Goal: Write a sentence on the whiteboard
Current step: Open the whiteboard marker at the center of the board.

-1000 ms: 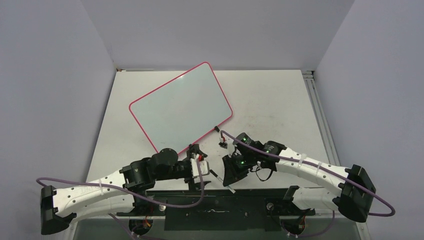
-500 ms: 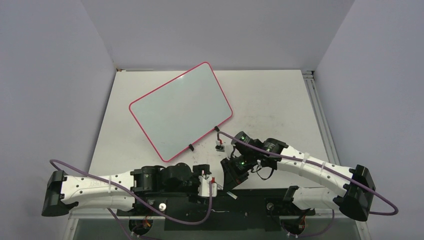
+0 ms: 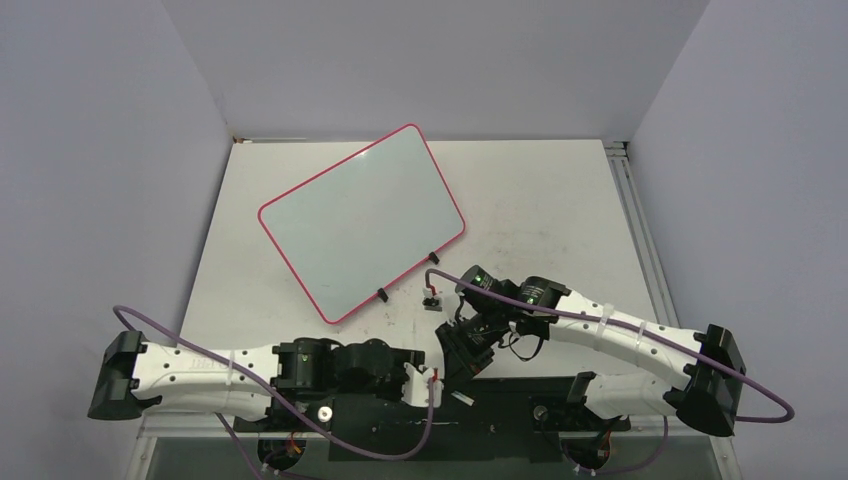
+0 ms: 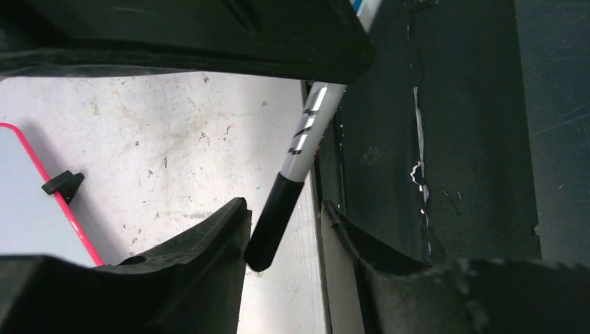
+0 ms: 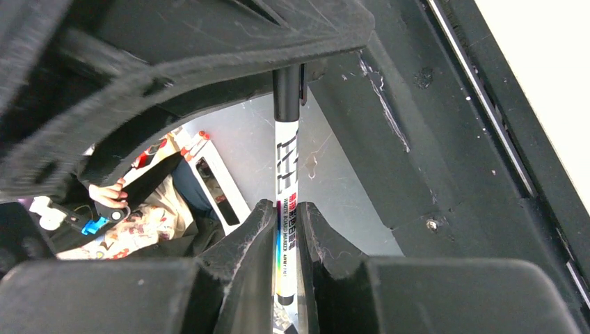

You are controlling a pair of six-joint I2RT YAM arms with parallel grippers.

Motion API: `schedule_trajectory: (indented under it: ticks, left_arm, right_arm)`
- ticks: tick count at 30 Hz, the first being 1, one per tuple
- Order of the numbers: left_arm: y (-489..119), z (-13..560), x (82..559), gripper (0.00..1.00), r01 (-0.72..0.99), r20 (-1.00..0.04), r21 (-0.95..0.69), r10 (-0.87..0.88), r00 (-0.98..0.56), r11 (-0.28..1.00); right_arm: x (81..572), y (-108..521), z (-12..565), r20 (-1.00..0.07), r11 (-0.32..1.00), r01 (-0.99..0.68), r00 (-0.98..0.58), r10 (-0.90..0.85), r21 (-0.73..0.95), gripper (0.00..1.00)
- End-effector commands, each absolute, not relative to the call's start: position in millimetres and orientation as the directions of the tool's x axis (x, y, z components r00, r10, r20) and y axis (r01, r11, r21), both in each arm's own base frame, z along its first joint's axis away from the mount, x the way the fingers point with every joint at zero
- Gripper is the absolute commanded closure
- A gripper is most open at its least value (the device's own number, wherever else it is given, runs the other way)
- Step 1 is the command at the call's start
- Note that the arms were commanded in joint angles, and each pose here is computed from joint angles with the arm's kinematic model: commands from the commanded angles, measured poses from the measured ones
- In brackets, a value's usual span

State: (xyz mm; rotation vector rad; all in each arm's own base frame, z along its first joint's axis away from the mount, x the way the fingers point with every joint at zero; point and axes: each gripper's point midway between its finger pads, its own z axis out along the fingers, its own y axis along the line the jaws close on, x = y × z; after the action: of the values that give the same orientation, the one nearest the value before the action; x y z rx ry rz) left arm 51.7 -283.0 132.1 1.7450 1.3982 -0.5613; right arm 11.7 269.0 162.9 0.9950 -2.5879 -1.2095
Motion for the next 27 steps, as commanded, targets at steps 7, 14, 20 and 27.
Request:
schedule_trajectory:
  ticks: [7,14,20,27]
  left_arm:
    - [-296.3,150.3,43.9,0.91,0.941,-0.78,0.336,0.549,0.301,-0.039]
    - [-290.0,154.0,57.4,1.0,0.961,-0.793,0.273,0.577,0.195,0.05]
    - [-286.2,165.4,79.0,1.0,0.978,-0.831,0.175,0.55,0.085,0.113]
    - [-292.1,169.9,75.4,1.0,0.995,-0.847,0.075,0.531,0.025,0.072]
  right_arm:
    - [14.4,282.1,183.0,-0.229,0.404,-0.541,-0.763,-0.604,0.737,0.95]
    - [40.2,282.2,191.8,-0.37,0.457,-0.591,-0.792,-0.486,0.665,0.38]
    - [59.0,277.9,212.6,-0.504,0.466,-0.548,-0.833,-0.229,0.694,0.08]
    - [70.1,270.3,211.0,-0.535,0.467,-0.495,-0.843,-0.056,0.732,0.07]
